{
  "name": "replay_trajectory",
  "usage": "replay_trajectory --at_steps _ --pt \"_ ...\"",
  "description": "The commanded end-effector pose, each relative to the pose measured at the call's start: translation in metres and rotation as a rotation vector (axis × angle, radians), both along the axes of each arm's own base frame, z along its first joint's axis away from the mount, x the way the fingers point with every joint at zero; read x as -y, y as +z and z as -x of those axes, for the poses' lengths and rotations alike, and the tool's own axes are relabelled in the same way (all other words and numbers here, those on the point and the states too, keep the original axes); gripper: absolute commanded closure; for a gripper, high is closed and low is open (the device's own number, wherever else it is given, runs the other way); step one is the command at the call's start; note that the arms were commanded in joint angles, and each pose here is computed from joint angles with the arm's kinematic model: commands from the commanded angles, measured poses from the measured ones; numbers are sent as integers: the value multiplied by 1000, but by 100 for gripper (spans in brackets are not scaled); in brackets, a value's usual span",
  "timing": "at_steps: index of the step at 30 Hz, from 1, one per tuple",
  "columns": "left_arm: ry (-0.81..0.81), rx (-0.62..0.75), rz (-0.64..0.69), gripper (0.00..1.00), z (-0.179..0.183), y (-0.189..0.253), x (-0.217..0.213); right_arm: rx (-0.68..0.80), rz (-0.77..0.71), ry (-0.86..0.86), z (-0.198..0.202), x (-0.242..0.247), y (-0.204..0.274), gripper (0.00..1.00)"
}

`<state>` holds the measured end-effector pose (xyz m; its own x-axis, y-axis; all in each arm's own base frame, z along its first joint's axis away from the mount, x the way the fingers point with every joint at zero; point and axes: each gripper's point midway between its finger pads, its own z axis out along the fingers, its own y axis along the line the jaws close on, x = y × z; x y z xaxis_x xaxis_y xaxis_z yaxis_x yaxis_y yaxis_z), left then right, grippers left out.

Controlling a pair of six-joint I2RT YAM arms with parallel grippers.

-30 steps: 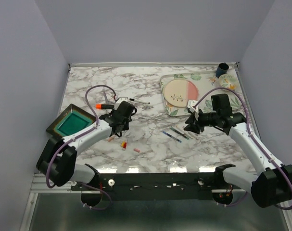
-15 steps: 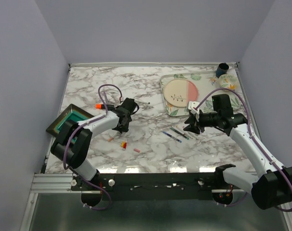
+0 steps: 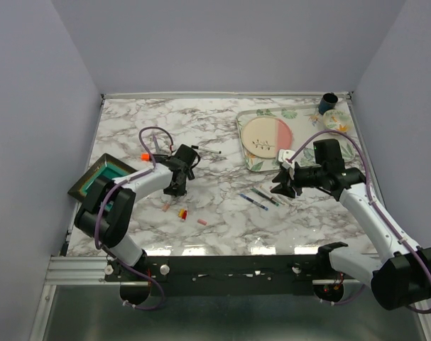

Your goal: Open the pen caps

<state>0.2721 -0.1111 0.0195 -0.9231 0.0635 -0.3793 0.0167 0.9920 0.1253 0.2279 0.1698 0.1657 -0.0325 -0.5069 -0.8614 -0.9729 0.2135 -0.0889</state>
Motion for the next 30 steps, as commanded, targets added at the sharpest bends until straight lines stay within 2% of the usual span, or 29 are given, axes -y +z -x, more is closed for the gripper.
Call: replay_trajectory --at_steps 1,4,7,13,17,19,21,22,24,25,26,27,28,29,30 --pt "48 -41 35 70 16 -17 -3 -23 -33 44 14 -5 3 55" --pt "67 -29 46 80 20 -21 -6 -19 -50 55 19 -7 6 55" --pt "84 -5 39 85 18 -20 -9 -11 -69 74 23 -9 11 55" --pt "126 123 39 99 2 7 -17 -29 -109 109 32 -14 14 55" --pt "119 241 128 100 -4 38 -10 -29 -150 143 38 -19 22 55" --pt "90 283 213 100 -4 51 3 -34 -186 171 44 -24 29 55" --pt "55 381 345 100 -7 79 19 -30 -214 187 45 -28 36 55" --pt "4 389 447 100 -3 90 36 -42 -239 205 49 -32 43 55" --pt "-67 492 644 100 -2 127 63 -42 -268 218 47 -39 54 54" --pt "-175 527 817 100 4 155 92 -53 -292 237 49 -45 61 54" --pt "-217 538 898 100 14 164 103 -121 -318 209 50 -48 68 54" --pt "-256 554 979 100 19 179 116 -78 -353 200 38 -54 81 53" --pt "-275 561 1051 100 25 191 127 -102 -372 159 32 -57 85 51" --pt "-313 613 1105 100 27 208 138 -213 -405 111 33 -60 87 51" --pt "-358 611 1136 100 38 215 152 -176 -439 102 24 -63 99 50"
